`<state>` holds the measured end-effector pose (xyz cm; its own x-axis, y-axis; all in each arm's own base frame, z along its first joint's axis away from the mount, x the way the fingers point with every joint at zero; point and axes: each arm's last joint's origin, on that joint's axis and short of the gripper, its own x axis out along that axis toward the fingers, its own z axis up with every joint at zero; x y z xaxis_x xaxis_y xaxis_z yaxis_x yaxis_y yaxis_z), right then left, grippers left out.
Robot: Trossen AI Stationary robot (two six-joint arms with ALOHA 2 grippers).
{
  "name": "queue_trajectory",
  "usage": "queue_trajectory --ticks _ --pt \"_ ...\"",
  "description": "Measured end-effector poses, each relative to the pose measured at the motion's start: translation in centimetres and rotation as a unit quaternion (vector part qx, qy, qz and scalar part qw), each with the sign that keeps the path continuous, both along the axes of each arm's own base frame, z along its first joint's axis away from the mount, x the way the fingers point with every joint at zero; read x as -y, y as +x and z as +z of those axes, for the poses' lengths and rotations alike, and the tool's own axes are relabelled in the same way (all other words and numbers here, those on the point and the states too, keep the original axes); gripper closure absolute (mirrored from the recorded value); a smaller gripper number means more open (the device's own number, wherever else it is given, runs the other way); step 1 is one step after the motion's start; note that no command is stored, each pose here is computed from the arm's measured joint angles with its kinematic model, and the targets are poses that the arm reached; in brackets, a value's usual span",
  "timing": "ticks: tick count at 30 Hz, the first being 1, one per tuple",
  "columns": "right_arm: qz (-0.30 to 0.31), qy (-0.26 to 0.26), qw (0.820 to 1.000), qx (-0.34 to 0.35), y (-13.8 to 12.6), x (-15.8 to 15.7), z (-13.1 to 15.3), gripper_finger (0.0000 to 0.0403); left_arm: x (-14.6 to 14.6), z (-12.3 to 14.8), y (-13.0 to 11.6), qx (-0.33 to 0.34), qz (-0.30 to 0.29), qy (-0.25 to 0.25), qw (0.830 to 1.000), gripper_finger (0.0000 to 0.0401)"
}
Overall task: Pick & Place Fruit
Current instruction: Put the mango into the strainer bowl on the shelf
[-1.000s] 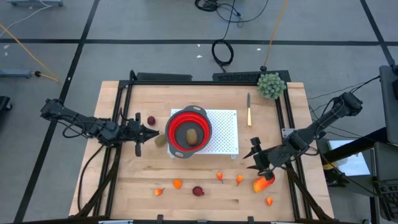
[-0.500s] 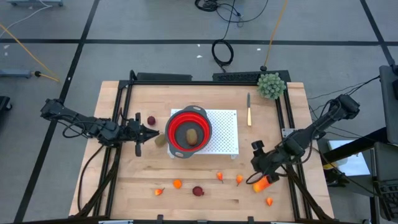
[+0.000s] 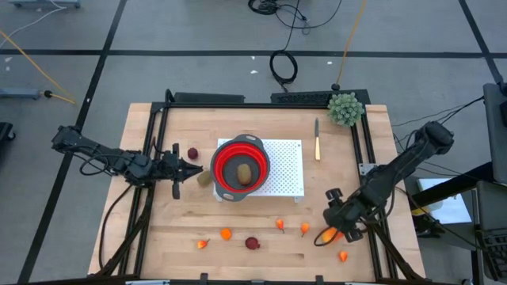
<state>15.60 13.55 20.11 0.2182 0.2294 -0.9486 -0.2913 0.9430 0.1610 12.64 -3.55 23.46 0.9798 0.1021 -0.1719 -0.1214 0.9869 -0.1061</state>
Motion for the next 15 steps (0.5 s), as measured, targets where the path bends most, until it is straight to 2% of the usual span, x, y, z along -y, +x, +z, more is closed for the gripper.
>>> queue_trajectory --ticks 15 --pt "-0.075 0.058 0.995 0.022 -0.9 0.8 2.1 0.0204 0.0 0.0 0.0 0.001 0.001 -0.007 1.000 0.0375"
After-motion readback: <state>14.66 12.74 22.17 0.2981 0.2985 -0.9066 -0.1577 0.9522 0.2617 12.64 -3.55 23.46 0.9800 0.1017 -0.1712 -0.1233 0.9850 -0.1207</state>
